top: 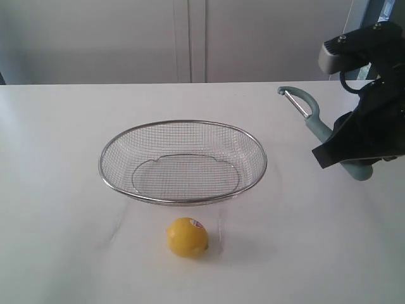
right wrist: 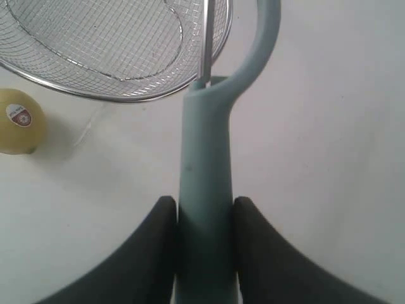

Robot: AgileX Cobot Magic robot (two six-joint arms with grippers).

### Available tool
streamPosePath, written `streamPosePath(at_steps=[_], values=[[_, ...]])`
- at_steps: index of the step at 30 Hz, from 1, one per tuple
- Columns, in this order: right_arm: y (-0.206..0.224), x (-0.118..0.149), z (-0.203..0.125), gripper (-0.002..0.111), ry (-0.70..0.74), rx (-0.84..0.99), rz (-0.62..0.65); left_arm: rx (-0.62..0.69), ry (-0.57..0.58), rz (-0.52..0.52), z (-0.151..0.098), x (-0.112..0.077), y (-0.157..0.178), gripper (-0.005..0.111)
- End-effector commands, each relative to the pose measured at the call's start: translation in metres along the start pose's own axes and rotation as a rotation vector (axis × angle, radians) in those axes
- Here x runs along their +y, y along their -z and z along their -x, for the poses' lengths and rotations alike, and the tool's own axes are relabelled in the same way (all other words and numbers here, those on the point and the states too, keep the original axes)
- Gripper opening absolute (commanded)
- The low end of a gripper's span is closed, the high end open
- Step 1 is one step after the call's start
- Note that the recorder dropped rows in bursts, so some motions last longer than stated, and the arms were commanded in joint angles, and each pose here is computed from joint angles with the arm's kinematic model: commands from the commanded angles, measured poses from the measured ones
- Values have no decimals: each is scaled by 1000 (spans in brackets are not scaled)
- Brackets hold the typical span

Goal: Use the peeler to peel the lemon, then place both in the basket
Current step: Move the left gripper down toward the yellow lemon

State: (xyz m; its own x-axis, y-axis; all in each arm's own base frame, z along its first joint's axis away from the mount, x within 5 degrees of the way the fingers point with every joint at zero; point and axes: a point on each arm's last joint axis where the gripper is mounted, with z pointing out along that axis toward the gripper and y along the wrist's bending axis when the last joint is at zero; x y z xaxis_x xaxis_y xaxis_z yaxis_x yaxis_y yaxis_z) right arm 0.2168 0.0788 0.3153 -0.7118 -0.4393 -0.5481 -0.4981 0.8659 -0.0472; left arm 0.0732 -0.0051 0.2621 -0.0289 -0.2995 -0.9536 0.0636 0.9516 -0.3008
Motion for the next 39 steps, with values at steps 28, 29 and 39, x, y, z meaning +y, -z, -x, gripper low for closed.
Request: streamPosePath(at_steps=[28, 29, 39], values=[[2, 2, -1, 0, -20, -11, 26, 1124, -783, -961, -21, -151, -146, 0], [2, 1, 0, 0, -20, -13, 25, 1107, -883, -1028, -31, -168, -144, 0], [2, 1, 0, 0, -20, -14, 25, 943, -1267, -1241, -70, -216, -131, 57]])
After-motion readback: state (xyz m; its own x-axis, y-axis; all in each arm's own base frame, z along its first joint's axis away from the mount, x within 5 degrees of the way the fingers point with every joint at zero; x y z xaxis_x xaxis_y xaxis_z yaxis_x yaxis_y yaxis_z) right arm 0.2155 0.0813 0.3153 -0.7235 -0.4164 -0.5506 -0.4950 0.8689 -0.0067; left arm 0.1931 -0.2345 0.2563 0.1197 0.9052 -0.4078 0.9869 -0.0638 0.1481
